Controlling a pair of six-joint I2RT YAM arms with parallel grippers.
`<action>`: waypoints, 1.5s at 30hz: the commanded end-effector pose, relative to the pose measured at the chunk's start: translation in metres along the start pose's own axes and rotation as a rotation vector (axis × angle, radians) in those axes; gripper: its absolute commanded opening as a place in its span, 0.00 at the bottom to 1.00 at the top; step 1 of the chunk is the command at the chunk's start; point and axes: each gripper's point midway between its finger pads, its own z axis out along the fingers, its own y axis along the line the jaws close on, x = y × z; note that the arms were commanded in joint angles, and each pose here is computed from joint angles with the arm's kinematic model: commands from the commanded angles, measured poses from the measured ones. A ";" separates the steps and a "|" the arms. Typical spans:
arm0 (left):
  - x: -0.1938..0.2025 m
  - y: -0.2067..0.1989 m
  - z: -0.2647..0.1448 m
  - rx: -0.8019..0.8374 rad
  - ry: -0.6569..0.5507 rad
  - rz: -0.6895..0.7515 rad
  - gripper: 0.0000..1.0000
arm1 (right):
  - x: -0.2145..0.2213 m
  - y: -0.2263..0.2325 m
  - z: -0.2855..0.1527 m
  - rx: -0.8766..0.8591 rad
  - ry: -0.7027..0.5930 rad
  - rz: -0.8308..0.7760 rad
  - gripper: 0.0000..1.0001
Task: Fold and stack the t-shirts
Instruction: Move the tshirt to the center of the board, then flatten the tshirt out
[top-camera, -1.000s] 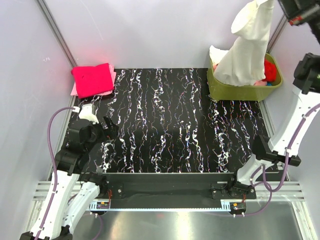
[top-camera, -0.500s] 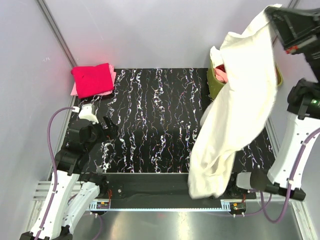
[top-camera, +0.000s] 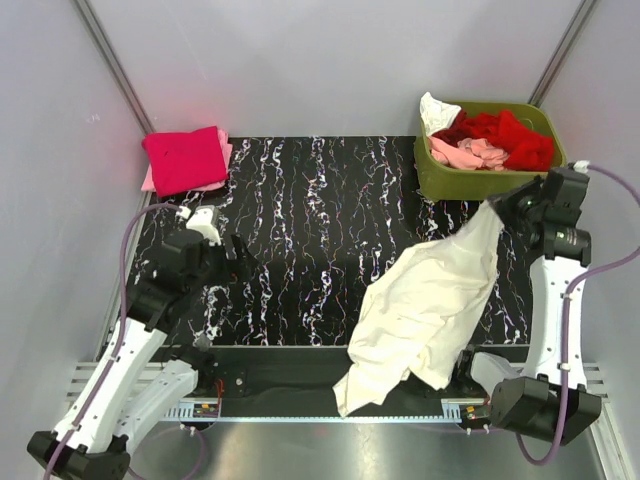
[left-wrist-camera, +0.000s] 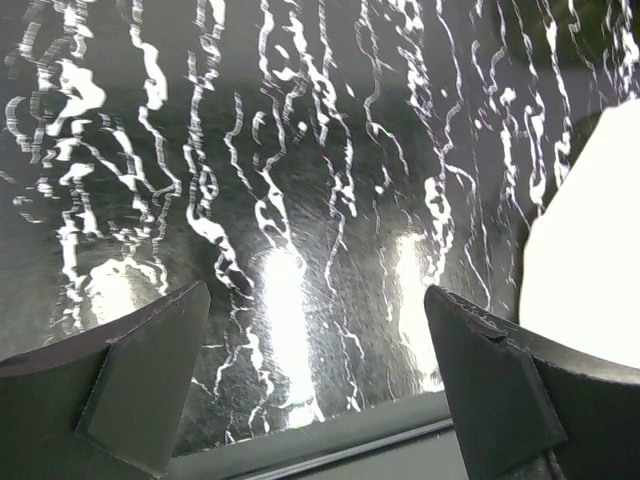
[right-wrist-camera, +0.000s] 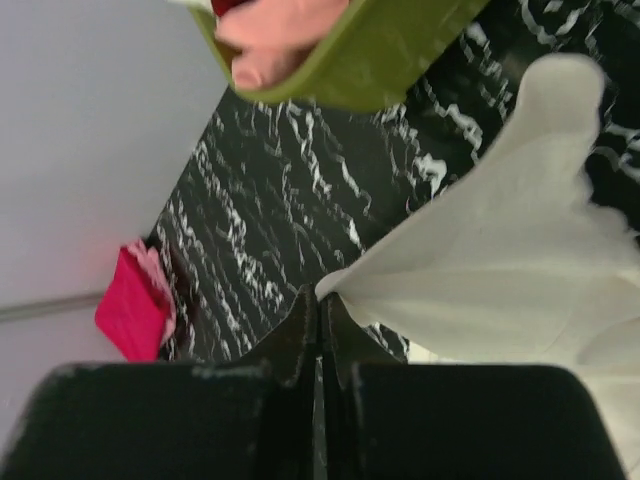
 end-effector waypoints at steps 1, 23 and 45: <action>-0.009 -0.012 -0.003 0.050 -0.043 0.013 0.95 | 0.023 0.038 -0.012 -0.250 0.085 -0.032 0.00; -0.039 0.007 -0.083 -0.098 -0.141 0.011 0.92 | 0.274 0.385 -0.046 -1.086 0.697 -0.375 0.53; -0.002 -0.019 0.012 -0.027 0.086 -0.086 0.91 | 0.296 -0.024 -0.091 0.004 0.796 -0.645 0.87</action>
